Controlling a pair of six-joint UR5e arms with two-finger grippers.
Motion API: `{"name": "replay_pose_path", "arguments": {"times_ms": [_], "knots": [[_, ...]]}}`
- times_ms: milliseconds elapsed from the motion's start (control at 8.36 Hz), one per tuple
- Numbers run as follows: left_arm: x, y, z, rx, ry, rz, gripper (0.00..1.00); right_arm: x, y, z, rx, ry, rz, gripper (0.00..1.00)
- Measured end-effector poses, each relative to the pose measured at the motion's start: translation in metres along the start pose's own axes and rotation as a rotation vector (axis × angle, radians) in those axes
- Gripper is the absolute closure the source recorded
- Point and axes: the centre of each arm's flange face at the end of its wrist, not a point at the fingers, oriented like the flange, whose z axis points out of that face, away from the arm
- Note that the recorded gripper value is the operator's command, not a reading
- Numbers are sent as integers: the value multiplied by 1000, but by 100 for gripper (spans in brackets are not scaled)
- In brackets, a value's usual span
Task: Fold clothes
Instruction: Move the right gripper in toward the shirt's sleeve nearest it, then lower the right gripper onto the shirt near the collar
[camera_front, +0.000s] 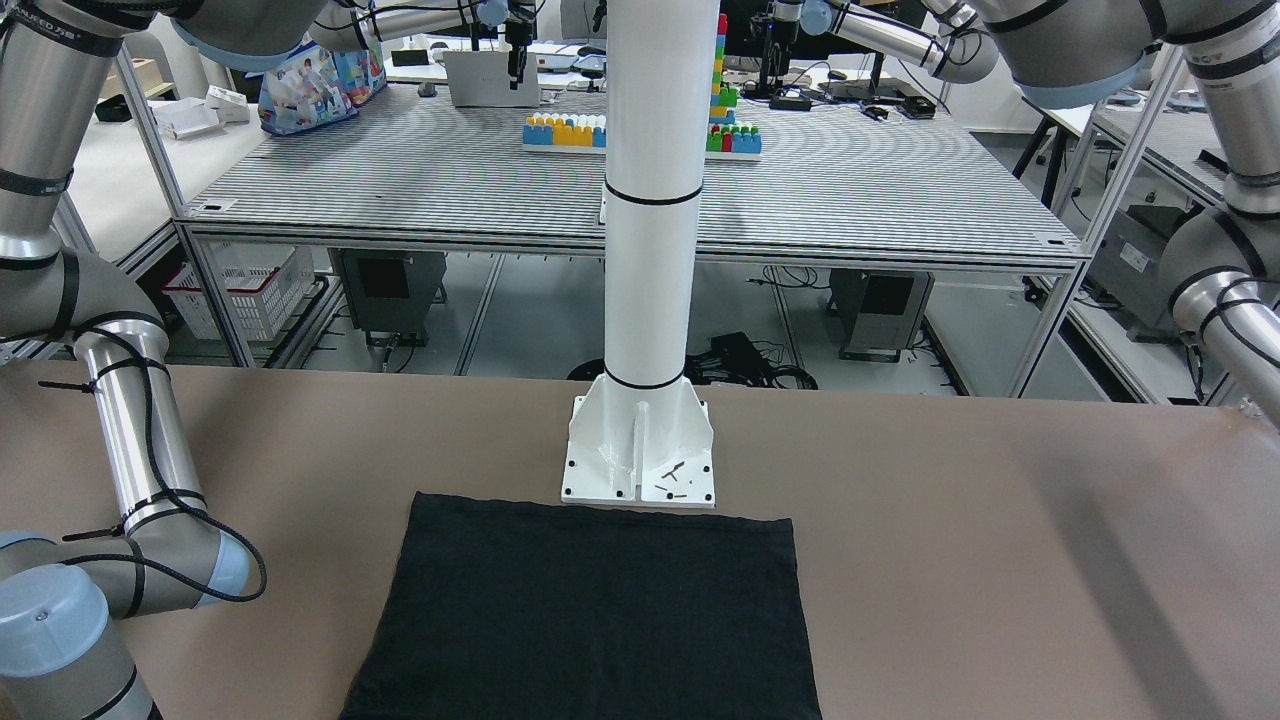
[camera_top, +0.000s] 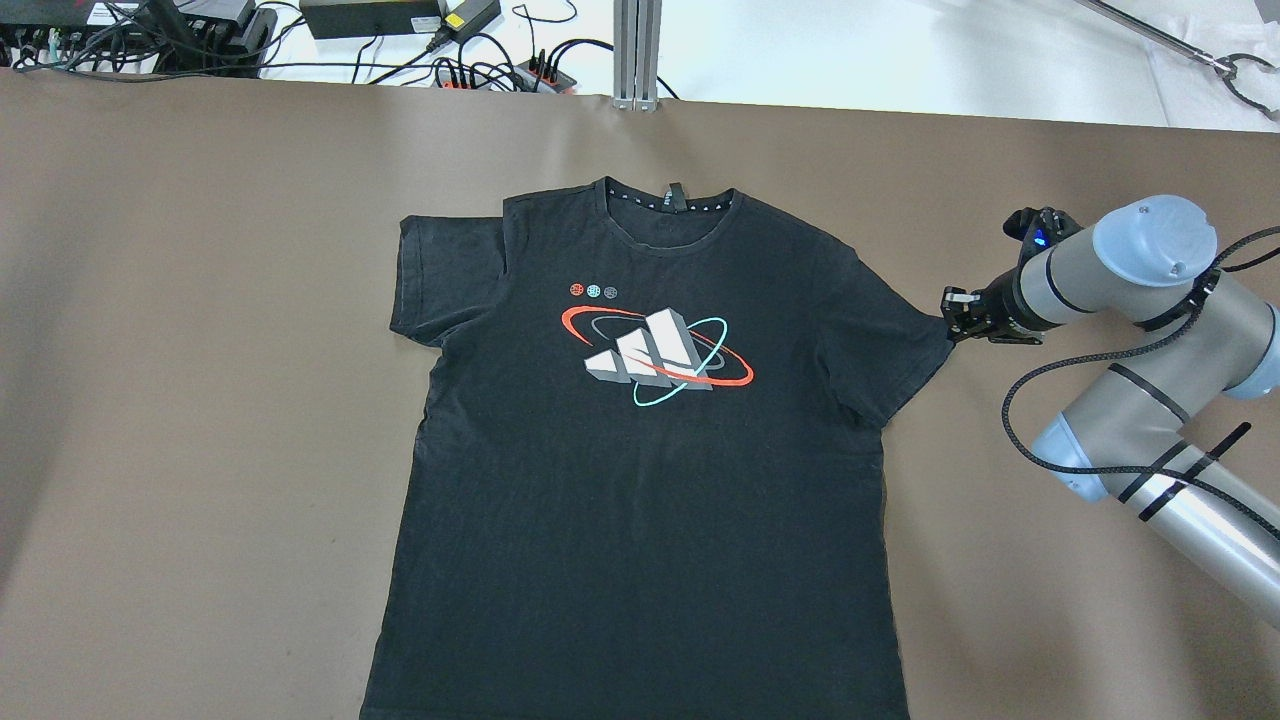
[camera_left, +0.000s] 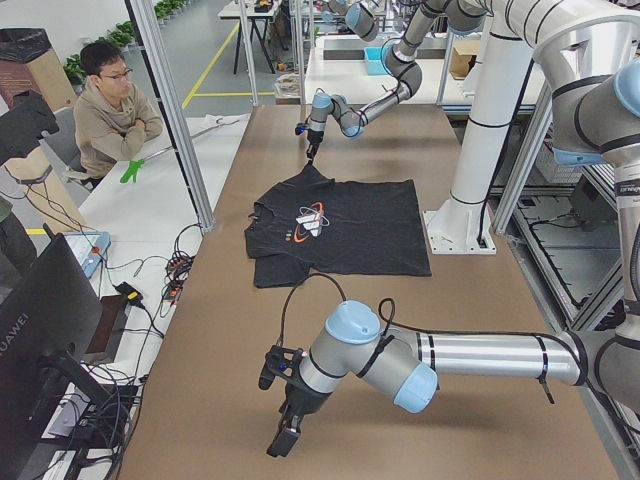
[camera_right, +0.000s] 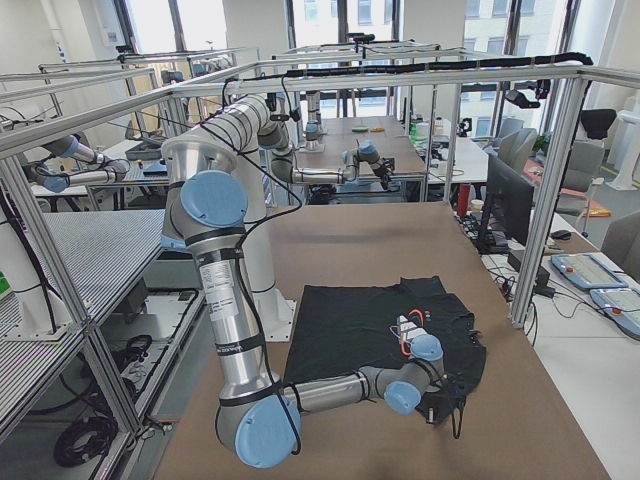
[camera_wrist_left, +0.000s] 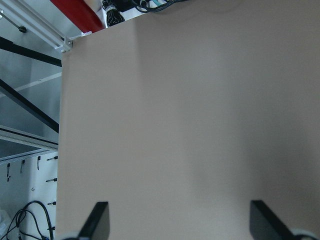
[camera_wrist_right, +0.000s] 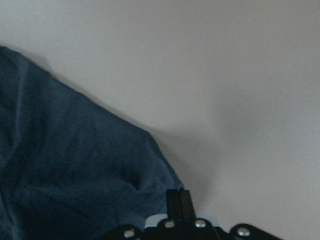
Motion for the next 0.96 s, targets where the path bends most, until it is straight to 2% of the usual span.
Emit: {"name": "replay_pose_path", "arguments": {"times_ms": [239,359,598,957], "knots": [[-1,2,0,4,0,1,0,-58,28,-31,-13,-46,-47,100],[-1,2,1,5,0,2,0,-106,50,-37,-20,-41,-72,100],[0,2,1,6,1,3,0,-202,86,-31,-24,38,-101,100],[-1,3,2,4,1,2,0,-233,91,-16,-27,99,-100,100]]}}
